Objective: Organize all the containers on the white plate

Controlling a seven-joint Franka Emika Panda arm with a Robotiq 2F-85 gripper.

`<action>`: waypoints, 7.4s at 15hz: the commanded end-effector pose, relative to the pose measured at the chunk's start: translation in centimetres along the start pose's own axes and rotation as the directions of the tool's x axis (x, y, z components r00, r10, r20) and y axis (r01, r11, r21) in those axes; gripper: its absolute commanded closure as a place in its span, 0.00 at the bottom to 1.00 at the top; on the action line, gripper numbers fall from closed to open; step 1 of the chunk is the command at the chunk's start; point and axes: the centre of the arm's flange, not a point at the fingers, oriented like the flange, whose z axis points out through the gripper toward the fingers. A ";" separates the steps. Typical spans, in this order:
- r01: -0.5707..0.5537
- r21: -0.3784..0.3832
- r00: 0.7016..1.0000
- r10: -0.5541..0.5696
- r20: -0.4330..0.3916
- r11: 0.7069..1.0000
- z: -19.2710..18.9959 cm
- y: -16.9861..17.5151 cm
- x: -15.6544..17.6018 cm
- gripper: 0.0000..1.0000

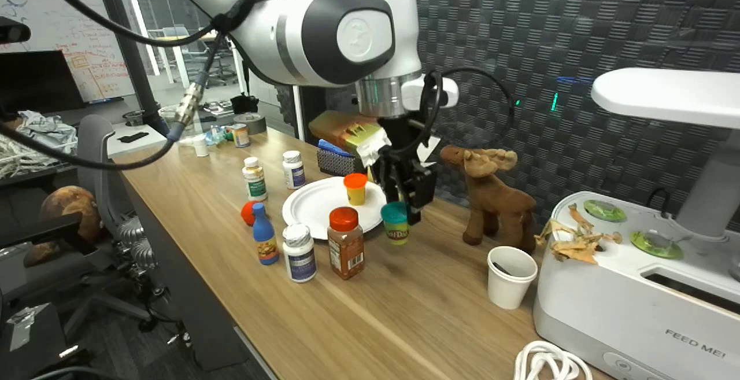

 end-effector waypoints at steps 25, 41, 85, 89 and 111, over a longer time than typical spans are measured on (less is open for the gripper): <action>0.578 0.059 0.813 -0.569 -0.124 0.814 -0.3 -14.1 0.5 0.73; 0.660 0.026 0.747 -0.652 -0.128 0.751 1.4 -12.8 0.9 0.21; -0.102 0.023 0.995 0.101 0.007 0.995 -3.2 -1.3 -10.3 0.26; -0.112 0.043 0.993 0.111 0.025 0.993 -2.3 -1.0 -9.6 0.57; -0.090 0.012 0.996 0.090 0.025 0.996 -2.2 -1.7 -7.5 0.00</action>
